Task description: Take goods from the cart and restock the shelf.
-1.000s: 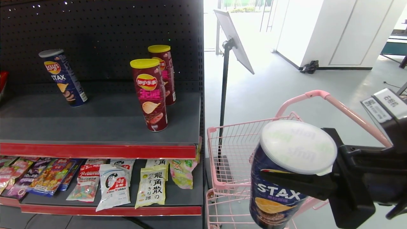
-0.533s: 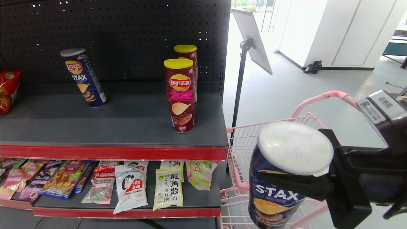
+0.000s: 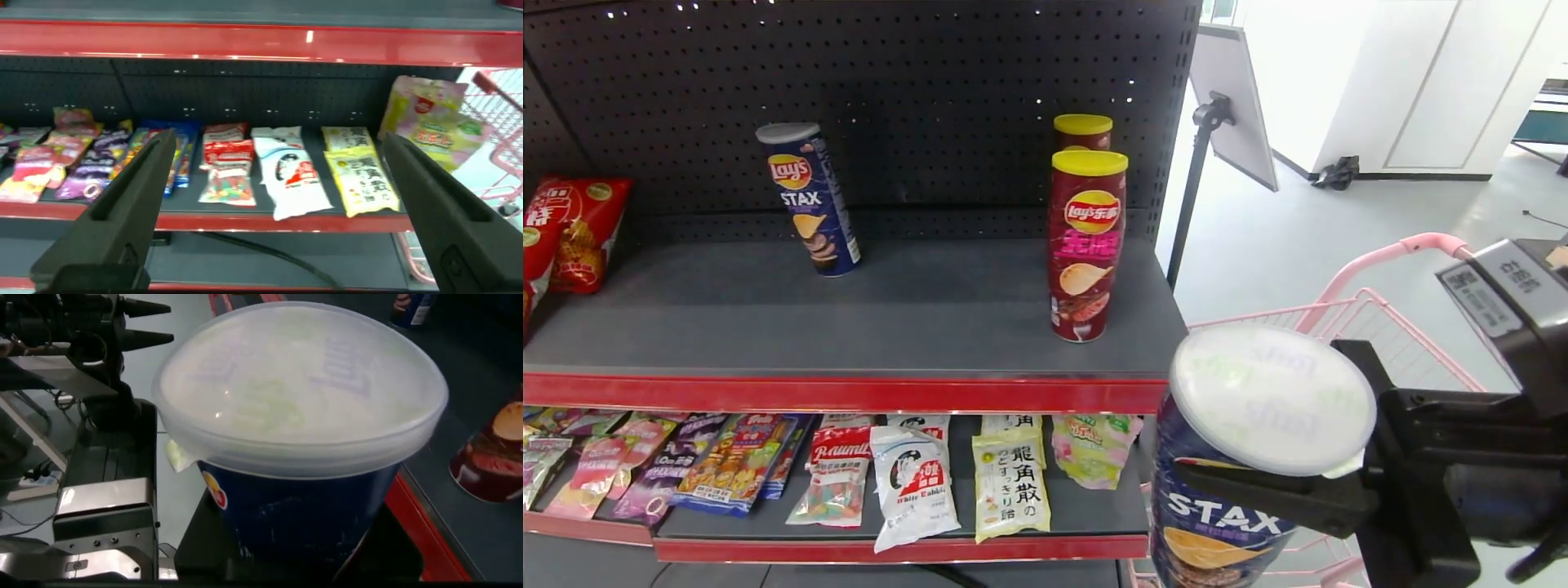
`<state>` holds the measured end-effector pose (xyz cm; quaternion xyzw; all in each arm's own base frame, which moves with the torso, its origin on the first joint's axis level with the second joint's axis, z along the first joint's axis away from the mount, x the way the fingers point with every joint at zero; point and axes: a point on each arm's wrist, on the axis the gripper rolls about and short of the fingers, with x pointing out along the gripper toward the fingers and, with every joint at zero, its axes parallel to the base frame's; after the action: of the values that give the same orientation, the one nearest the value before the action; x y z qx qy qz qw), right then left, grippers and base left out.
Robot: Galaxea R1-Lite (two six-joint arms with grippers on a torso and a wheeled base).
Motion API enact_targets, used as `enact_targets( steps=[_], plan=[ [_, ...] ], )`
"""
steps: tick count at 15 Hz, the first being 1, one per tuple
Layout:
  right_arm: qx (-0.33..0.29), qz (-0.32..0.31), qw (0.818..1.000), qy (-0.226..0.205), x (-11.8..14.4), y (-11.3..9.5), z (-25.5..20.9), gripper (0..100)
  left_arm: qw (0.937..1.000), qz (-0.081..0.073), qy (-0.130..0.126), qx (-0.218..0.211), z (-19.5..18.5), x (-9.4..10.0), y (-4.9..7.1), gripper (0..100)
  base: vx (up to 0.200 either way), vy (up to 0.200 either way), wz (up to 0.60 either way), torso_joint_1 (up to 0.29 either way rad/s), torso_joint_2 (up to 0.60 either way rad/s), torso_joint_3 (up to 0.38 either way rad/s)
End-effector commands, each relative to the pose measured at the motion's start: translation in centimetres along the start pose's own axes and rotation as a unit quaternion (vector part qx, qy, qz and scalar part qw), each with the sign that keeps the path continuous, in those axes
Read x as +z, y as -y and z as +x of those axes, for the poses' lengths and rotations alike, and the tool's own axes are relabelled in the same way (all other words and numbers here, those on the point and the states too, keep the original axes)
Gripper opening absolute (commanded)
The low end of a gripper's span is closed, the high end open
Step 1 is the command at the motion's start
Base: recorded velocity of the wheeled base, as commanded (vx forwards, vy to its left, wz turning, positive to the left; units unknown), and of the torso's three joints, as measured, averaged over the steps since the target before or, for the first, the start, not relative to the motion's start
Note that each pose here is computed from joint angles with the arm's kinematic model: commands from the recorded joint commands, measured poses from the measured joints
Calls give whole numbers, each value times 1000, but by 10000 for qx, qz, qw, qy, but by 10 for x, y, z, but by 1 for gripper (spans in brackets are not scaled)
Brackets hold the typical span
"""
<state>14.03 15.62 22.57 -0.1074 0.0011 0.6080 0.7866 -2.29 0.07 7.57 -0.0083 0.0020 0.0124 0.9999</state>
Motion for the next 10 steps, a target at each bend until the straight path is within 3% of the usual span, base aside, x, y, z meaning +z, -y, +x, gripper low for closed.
enact_targets(
  steps=[1,10],
  plan=[
    [13,-1,10000,-2,0,-1,1,0,10000,-1,-2,-1,0,0,0,100,0,200,0,7,2,2],
    [13,-1,10000,-2,0,-1,0,0,10000,-1,-2,-1,0,0,0,100,0,200,0,2,4,1]
  ],
)
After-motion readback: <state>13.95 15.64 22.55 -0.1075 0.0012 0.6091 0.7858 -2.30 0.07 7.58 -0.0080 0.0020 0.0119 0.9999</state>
